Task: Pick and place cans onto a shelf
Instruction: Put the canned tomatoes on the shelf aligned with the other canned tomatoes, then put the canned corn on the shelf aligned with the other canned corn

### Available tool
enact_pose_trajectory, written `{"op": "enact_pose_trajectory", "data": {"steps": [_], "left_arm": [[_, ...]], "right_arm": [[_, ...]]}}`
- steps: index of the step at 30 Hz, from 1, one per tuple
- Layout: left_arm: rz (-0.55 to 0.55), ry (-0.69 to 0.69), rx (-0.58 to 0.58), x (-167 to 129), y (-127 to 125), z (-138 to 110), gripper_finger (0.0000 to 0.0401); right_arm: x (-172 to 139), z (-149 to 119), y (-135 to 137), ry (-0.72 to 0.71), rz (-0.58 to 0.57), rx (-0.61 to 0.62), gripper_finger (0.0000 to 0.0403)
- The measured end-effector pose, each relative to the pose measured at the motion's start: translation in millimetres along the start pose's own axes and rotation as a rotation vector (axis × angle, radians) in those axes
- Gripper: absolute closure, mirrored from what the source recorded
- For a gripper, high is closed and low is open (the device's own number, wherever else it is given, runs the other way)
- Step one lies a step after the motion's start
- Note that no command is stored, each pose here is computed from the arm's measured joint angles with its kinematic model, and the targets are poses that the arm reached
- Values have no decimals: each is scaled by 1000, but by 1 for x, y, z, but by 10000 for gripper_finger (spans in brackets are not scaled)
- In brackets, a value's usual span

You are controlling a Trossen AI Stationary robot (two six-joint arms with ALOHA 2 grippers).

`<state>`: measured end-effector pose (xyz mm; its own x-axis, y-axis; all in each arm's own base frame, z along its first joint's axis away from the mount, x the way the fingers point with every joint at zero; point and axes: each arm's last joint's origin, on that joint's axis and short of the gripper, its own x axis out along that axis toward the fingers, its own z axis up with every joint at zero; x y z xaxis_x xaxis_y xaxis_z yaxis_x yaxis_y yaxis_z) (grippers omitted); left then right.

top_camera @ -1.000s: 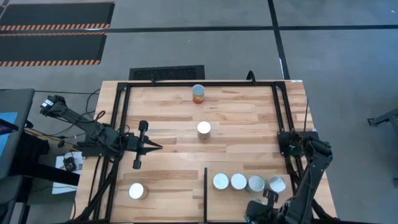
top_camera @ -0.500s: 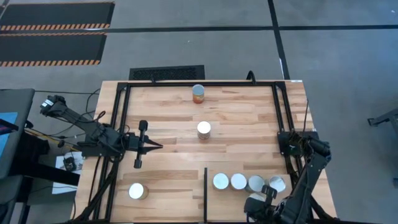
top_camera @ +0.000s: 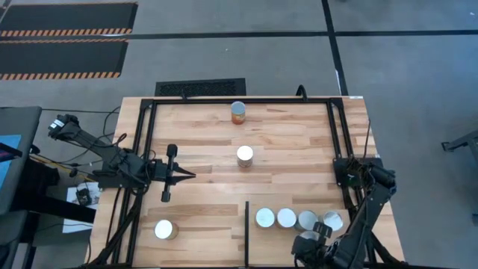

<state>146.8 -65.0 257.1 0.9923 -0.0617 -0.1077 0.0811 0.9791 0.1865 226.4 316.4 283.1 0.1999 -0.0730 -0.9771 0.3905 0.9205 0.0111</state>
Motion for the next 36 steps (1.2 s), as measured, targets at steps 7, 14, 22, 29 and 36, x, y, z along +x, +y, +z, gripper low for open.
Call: {"op": "enact_pose_trajectory", "data": {"steps": [7, 14, 22, 29, 36], "left_arm": [[0, 0, 0, 0, 0, 0, 392], [-1, 3, 1, 0, 0, 0, 392], [-2, 10, -5, 1, -1, -1, 392], [-12, 87, 18, 14, -8, -11, 392], [-68, 105, -1, 23, -14, -16, 392]], "right_arm": [[1, 4, -1, 11, -4, 10, 341], [1, 4, -2, 21, -13, -10, 339], [-9, 14, -2, -7, 21, -157, 351], [-31, 25, -1, -207, 21, -353, 393], [-35, 48, -10, -396, -32, -517, 398]]}}
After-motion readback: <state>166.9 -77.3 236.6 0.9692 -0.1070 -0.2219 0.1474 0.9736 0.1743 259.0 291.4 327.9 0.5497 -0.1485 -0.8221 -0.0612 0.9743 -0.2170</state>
